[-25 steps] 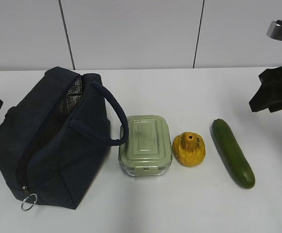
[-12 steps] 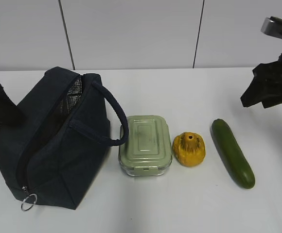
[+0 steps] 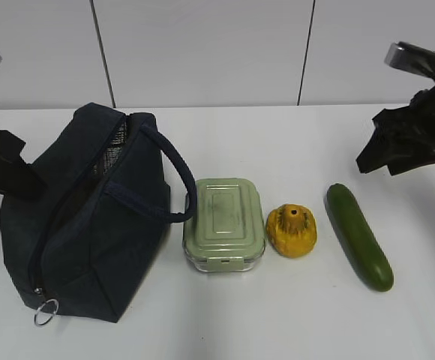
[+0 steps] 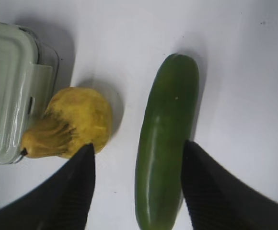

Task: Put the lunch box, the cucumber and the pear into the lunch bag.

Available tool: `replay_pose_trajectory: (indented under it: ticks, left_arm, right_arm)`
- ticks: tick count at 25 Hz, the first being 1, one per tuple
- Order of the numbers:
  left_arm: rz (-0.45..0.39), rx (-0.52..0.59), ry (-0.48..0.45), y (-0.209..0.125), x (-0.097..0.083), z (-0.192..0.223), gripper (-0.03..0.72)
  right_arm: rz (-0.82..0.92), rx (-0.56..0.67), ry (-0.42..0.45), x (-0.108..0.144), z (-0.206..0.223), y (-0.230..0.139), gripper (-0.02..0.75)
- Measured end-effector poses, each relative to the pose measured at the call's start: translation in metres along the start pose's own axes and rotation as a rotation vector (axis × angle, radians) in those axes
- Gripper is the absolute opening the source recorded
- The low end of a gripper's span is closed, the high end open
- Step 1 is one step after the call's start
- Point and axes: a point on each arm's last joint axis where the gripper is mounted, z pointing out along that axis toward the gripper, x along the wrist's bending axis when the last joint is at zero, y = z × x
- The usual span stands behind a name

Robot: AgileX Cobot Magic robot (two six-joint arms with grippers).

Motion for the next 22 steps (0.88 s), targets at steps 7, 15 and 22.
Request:
replay_pose_trajectory:
  ticks: [7, 15, 22]
  left_arm:
    - [0.000, -0.002, 0.001, 0.000, 0.000, 0.000, 0.010]
    - [0.000, -0.003, 0.002, 0.000, 0.000, 0.000, 0.008]
    - [0.000, -0.003, 0.002, 0.000, 0.000, 0.000, 0.008]
  right_arm:
    - [-0.017, 0.124, -0.129, 0.000, 0.042, 0.019, 0.447]
    - [-0.022, 0.176, -0.213, 0.008, 0.074, 0.039, 0.447]
    - [0.022, 0.321, -0.222, -0.004, 0.116, 0.027, 0.447]
